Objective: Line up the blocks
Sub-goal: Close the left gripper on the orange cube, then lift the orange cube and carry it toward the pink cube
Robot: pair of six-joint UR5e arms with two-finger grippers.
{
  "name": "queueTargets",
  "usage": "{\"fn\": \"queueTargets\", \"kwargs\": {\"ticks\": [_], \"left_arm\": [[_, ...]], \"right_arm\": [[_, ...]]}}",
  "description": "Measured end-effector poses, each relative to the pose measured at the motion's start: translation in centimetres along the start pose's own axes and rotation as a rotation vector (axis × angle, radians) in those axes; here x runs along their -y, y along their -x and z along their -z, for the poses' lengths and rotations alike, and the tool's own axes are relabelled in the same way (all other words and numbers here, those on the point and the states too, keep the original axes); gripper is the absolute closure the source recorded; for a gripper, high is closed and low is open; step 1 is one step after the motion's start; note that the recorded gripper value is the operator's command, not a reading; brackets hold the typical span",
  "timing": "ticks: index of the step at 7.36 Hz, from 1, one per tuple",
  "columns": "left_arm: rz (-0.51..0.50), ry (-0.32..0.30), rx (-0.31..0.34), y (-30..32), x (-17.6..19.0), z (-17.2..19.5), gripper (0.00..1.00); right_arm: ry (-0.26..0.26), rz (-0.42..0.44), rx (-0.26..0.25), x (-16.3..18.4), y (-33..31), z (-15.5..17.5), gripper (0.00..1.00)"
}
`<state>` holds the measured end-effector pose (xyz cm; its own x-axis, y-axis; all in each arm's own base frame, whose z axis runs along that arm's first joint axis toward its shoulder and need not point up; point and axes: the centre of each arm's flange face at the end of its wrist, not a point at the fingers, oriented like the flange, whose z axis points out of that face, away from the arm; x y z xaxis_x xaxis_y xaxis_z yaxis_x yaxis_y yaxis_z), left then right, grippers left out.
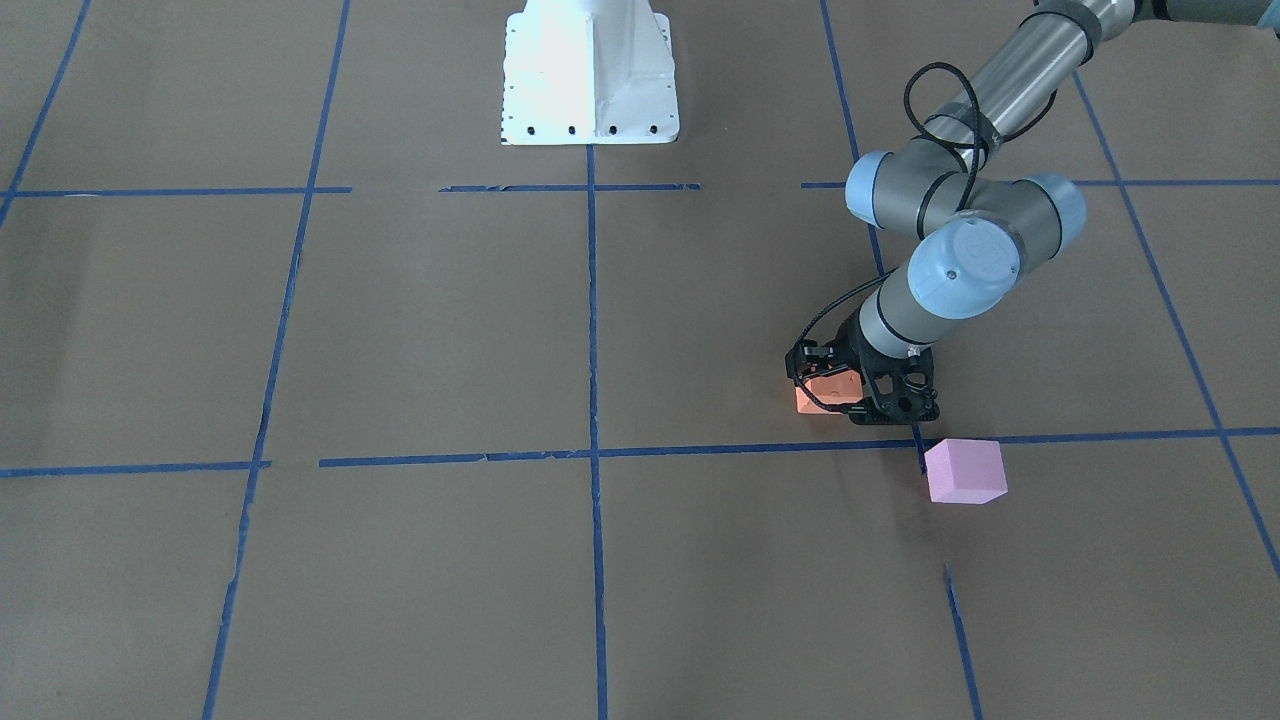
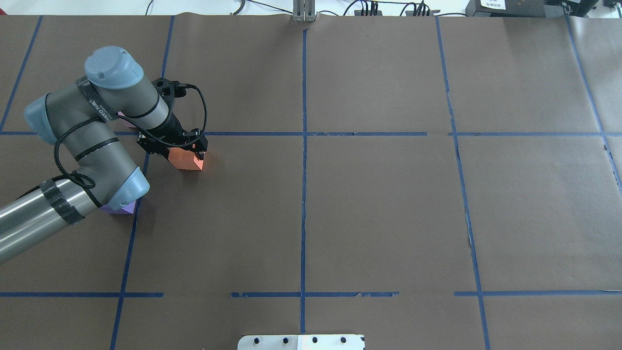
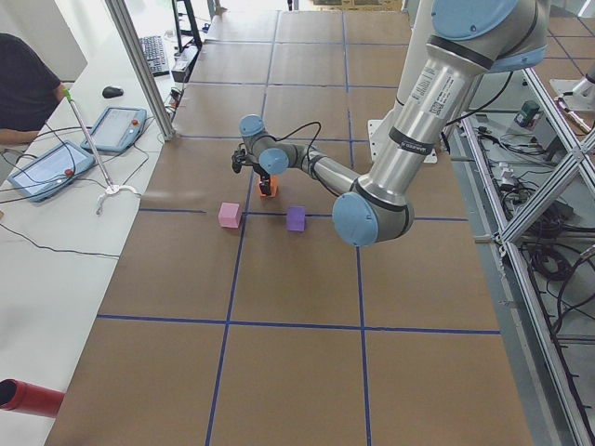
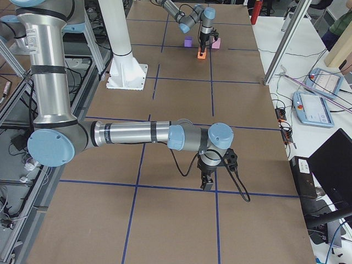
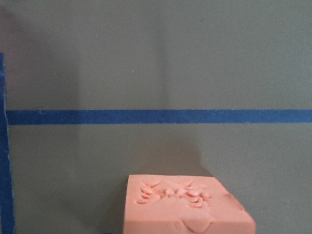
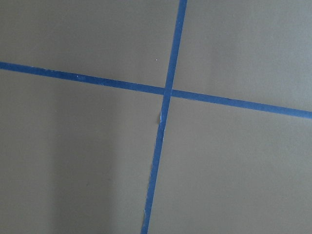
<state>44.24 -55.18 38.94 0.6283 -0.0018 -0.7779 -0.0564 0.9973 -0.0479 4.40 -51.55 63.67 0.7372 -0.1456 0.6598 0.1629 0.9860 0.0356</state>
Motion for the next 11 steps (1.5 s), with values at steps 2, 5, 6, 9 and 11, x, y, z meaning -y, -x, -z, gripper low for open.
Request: {"fn": "queueTargets", "kwargs": {"ticks": [2,5,6,9,11], "left_arm": [[-0.004,-0.006,-0.002,-0.4,0.2,0.2,0.50],[0.002,-0.046,-0.017,0.1,1.6,3.2,0.46],[0.008,-0.077,-0.026,1.2,2.5,5.6,0.45],[-0.029,-0.145,-0.022,7.9,2.1,10.6,0.44],[-0.080,-0.153,0.020,13.1,1.2,11.1,0.43]], "right_arm": [[0.000,0.000,0.000,0.0,0.0,0.0,0.00],[0.000,0.000,0.000,0.0,0.0,0.0,0.00],[0.000,0.000,0.000,0.0,0.0,0.0,0.00],[0.000,0.000,0.000,0.0,0.0,0.0,0.00],[0.000,0.000,0.000,0.0,0.0,0.0,0.00]]}}
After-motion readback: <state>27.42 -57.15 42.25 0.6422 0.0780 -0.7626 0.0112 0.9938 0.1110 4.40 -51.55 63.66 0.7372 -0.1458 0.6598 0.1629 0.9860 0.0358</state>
